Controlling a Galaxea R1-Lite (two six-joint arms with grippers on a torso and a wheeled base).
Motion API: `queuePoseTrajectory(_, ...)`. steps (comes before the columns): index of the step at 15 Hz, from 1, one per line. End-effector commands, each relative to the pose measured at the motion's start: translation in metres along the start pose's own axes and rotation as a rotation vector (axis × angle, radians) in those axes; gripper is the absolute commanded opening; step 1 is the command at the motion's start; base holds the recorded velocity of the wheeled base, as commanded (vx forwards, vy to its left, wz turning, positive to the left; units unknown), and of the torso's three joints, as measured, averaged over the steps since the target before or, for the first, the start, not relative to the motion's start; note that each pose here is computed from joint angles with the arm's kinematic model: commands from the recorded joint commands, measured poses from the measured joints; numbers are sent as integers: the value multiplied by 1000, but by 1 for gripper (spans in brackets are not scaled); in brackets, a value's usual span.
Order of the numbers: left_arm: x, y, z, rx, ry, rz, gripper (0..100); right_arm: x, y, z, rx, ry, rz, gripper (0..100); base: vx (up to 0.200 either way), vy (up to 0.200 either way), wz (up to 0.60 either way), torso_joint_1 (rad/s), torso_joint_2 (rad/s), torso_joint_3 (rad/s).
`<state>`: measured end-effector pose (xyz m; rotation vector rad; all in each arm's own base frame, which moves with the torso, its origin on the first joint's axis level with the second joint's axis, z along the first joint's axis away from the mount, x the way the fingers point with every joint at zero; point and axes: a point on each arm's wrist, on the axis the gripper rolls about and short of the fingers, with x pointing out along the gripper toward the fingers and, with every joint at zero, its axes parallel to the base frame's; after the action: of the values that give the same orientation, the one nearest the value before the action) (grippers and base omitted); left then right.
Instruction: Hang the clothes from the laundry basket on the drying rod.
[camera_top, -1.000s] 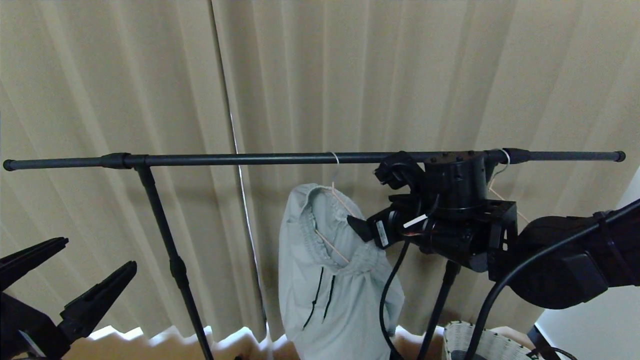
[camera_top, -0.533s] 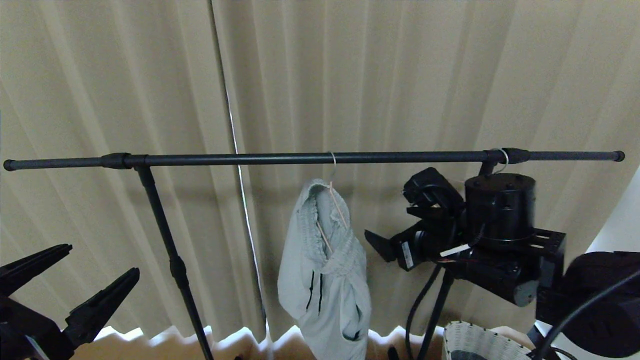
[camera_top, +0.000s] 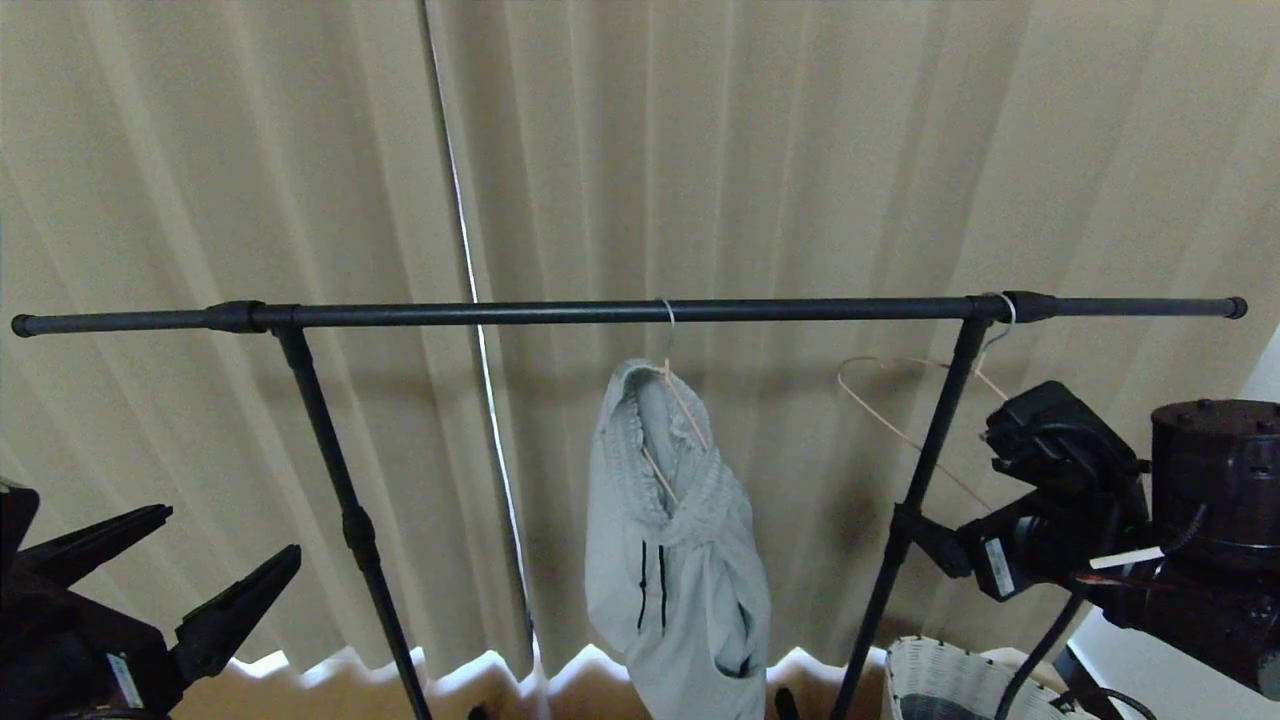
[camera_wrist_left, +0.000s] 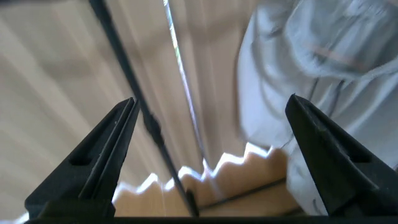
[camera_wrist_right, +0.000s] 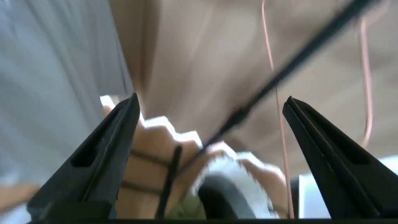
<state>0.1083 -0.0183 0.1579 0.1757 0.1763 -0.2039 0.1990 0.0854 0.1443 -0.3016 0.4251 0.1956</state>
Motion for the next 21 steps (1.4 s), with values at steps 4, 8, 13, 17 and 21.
queuePoseTrajectory(4,3,1,-3,-2,22,4,100,-21,-6,-9,5,-29,-17,100,-200,0,0,-5,0,2)
queuePoseTrajectory(8,3,0,-5,-4,28,3,100,-32,-8,-15,9,-41,-16,100,-200,0,0,4,2,5)
queuePoseTrajectory(13,5,-1,-9,-1,53,-4,100,-39,-8,-25,11,-34,-12,100,-120,0,0,0,2,0)
queuePoseTrajectory(17,7,-1,-11,-3,70,-7,100,-37,-6,-40,17,-57,-13,100,0,0,0,0,0,0)
queuePoseTrajectory(21,6,-1,-10,-3,66,-3,100,-40,-4,-56,18,-61,-13,100,0,0,0,0,0,0)
